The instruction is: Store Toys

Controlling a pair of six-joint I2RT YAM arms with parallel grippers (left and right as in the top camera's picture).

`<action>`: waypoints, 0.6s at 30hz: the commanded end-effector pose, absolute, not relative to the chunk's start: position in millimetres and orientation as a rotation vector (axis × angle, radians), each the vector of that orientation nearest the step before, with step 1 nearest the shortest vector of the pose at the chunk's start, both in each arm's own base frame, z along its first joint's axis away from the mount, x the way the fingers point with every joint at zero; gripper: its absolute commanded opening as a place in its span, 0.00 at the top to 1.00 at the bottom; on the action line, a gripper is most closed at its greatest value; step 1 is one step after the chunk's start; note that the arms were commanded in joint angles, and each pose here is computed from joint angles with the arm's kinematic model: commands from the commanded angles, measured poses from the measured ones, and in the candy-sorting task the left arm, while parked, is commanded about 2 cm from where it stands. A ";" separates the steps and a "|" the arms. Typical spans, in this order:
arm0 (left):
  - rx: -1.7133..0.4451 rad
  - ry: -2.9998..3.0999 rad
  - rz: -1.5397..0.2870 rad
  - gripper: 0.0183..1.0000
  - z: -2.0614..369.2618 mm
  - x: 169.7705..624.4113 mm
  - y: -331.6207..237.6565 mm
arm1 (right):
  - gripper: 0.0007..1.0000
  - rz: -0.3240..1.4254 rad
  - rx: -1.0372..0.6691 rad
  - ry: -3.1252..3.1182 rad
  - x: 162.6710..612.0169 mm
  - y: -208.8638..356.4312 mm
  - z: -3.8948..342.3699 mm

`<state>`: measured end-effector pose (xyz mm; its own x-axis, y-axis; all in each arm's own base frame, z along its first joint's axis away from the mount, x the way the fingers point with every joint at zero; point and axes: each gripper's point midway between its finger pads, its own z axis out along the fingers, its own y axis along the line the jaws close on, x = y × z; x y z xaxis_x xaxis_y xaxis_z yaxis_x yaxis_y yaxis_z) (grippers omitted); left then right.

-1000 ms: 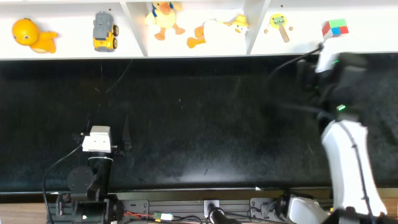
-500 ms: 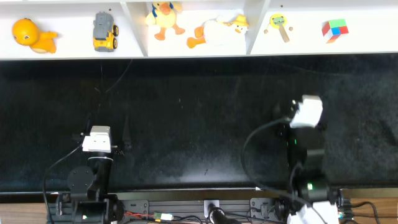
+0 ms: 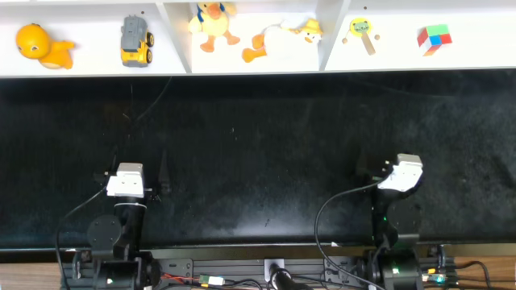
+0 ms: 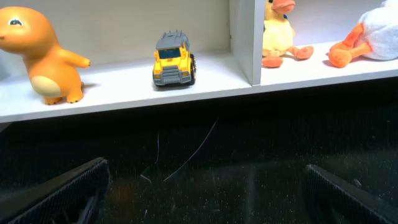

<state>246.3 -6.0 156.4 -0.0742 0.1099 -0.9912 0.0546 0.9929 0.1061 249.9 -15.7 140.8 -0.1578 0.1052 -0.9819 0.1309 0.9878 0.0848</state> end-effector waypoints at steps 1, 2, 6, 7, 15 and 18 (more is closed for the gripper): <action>0.150 1.635 0.045 0.00 157.9 245.6 -9.0 | 0.00 0.010 0.174 1.625 248.0 -14.0 163.2; 0.150 1.635 0.045 0.00 157.9 245.6 -9.0 | 0.00 0.014 0.174 1.593 246.4 -14.2 170.3; 0.150 1.635 0.045 0.00 157.9 245.6 -9.0 | 0.00 0.027 0.166 1.553 246.0 -12.5 176.7; 0.150 1.635 0.045 0.00 157.9 245.6 -9.0 | 0.00 0.031 0.163 1.558 246.1 -11.6 175.5; 0.150 1.635 0.045 0.00 157.9 245.6 -9.0 | 0.00 0.030 0.163 1.558 246.1 -11.7 175.6; 0.151 1.635 0.045 0.00 157.9 245.6 -9.0 | 0.00 0.030 0.163 1.559 246.1 -11.7 175.5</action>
<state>246.3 -6.0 156.4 -0.0742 0.1099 -0.9912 0.0546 0.9929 0.1061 245.7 -12.7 179.1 0.0145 0.1180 -0.9929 0.0901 0.9888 0.1189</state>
